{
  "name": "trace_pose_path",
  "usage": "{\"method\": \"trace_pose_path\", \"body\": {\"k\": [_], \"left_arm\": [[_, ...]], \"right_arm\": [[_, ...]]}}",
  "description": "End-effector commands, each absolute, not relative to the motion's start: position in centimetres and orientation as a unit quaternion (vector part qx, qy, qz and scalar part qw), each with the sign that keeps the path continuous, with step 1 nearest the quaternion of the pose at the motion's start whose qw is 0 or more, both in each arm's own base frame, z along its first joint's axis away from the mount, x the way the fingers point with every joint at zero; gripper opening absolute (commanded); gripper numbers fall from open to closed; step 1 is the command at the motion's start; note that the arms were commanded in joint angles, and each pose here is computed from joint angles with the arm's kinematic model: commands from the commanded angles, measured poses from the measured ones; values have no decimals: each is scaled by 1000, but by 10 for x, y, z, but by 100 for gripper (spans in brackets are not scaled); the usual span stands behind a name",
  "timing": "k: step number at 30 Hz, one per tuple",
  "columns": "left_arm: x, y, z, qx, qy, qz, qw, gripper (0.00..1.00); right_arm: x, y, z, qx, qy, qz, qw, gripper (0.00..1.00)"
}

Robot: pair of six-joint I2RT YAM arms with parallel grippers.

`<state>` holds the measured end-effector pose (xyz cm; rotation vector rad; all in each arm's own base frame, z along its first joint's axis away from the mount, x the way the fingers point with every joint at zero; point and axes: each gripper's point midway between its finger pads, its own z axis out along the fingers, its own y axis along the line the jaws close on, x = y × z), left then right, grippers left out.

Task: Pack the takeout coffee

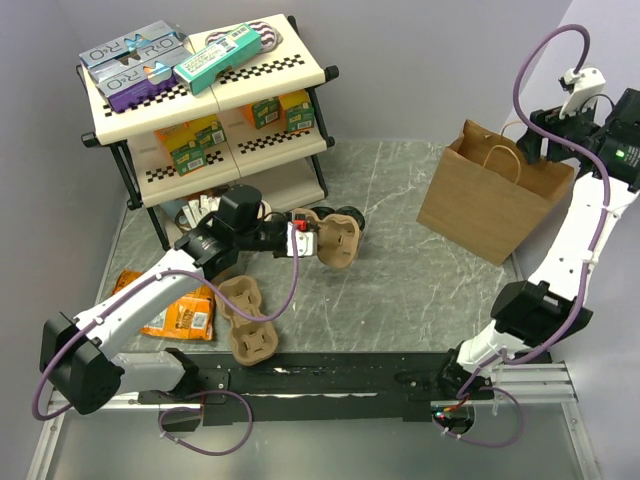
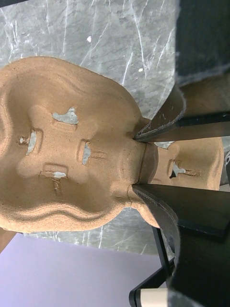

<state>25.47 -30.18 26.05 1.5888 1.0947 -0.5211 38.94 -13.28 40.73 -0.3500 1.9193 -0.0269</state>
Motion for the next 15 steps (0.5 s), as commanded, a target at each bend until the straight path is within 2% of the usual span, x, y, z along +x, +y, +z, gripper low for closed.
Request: {"method": "trace_pose_path", "body": {"k": [1,15], "left_arm": [[253,-305,281,657,442,-219,570,1],[253,-306,279,656,444,-224,568,1]], "right_arm": [[395,-148,389,-150,831,-26,536,79],[413,-165,341,-139,855,-22,499,77]]}}
